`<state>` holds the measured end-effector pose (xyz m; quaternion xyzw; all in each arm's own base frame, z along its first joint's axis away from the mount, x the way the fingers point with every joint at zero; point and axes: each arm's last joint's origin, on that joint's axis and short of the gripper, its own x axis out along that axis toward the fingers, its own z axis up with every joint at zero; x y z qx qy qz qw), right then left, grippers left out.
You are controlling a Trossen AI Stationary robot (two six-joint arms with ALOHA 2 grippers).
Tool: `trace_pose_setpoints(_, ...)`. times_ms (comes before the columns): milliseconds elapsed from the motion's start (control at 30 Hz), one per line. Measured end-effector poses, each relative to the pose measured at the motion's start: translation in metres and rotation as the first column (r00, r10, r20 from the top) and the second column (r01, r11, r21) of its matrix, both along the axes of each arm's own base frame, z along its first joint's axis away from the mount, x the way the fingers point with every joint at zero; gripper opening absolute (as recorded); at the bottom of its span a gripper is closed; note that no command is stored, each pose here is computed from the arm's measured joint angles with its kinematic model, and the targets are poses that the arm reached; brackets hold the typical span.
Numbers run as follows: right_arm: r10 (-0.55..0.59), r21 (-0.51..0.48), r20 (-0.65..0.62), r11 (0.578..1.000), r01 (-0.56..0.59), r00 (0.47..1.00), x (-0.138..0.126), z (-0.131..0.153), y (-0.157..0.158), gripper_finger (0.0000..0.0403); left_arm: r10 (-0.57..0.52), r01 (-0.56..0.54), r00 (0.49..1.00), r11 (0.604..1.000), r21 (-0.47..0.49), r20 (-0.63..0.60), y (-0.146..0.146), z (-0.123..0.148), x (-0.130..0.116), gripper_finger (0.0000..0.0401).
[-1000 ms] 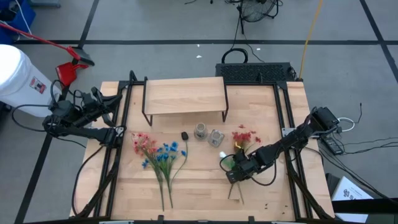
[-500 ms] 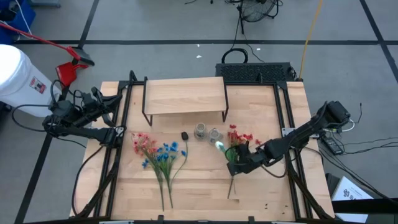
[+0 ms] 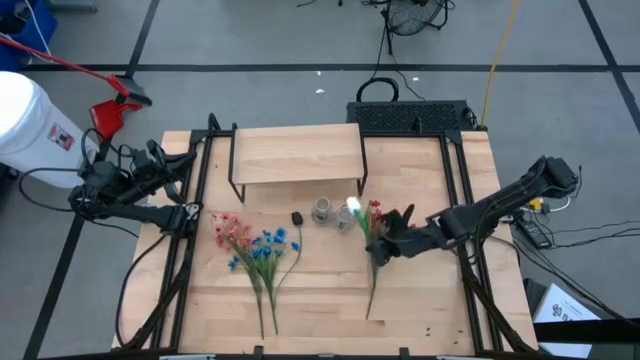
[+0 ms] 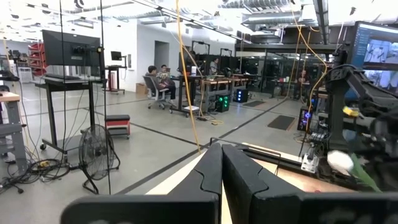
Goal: Pick and place flowers into a vace then onto a shelf
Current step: Put the white flower into the right transparent vase
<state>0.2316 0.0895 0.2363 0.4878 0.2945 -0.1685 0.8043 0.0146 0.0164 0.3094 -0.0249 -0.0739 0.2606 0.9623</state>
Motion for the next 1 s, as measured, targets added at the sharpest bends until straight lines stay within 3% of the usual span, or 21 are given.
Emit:
trace_pose_setpoints(233, -0.093, -0.282, 0.130, 0.951, 0.126, 0.987, -0.001, 0.021, -0.032, 0.0000, 0.000, 0.000, 1.000, 1.000, 0.000, 0.000, 0.000, 0.000, 0.000, 0.0010)
trace_pose_setpoints(467, 0.002, -0.516, 0.226, 0.848, 0.118, 0.974, 0.013, 0.037, -0.058, 0.0000, 0.000, 0.000, 1.000, 1.000, 0.000, 0.001, 0.000, 0.000, 0.000, 0.0010)
trace_pose_setpoints(800, 0.085, -0.742, 0.185, 0.665, 0.082, 0.979, 0.018, 0.045, -0.080, 0.0000, 0.000, 0.000, 1.000, 1.000, 0.000, 0.000, 0.000, 0.000, 0.000, 0.0010)
trace_pose_setpoints(1000, 0.117, -0.786, 0.200, 0.612, 0.088, 0.973, 0.021, 0.050, -0.081, 0.0000, 0.000, 0.000, 1.000, 1.000, 0.000, 0.000, 0.000, 0.000, 0.000, 0.0010)
